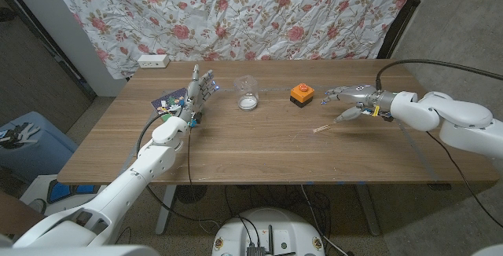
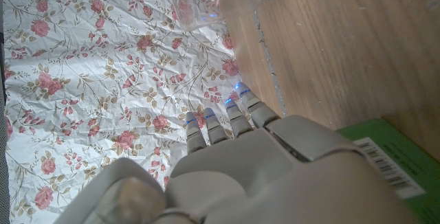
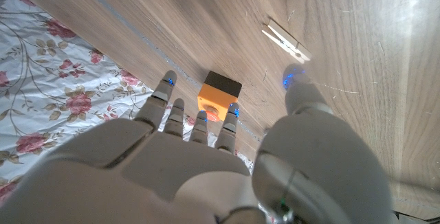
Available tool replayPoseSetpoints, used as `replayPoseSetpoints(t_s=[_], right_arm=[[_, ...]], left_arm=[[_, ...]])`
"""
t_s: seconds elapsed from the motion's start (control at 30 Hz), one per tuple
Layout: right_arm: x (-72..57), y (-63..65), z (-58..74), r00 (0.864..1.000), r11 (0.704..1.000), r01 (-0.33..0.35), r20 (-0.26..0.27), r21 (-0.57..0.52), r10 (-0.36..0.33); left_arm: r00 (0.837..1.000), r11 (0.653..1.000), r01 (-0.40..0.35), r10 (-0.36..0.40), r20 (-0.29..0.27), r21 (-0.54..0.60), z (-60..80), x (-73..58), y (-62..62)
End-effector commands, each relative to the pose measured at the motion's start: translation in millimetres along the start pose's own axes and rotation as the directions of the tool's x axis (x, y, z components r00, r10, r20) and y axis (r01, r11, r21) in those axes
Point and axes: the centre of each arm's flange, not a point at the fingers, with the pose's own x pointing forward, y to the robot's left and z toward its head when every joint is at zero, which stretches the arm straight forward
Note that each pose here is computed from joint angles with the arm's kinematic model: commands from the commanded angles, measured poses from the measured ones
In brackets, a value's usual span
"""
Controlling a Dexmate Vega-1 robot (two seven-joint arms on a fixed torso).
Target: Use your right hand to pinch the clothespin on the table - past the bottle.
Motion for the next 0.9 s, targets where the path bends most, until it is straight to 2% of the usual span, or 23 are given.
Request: replayPoseSetpoints(t_s=[0.03,0.3,0.67,0.9], right_arm=[[5.6,0.5,0.9,0.998,0.996,-0.064,-0.027,-0.056,0.063],[11.3,8.3,2.8,0.993,0.992,-0.111,-0.036,-0.067,0.109],[18.3,19.3,5.0,0.991,0.988,-0.137,-0.01,-0.069,0.137],[22.9,27.0,5.2,0.989,0.986,-0.148,-0.011,-0.081,0.148]], left_arm=[[1.0,1.0,0.0,0.0,0.0,0.0,-0.1,0.0,0.0],[1.0,1.0,0.0,0.0,0.0,0.0,-0.2,0.1,-0.2],[1.0,1.0,0.0,0.0,0.0,0.0,0.0,-0.1,0.1],[1.0,1.0,0.0,0.0,0.0,0.0,-0.2,0.1,-0.3]])
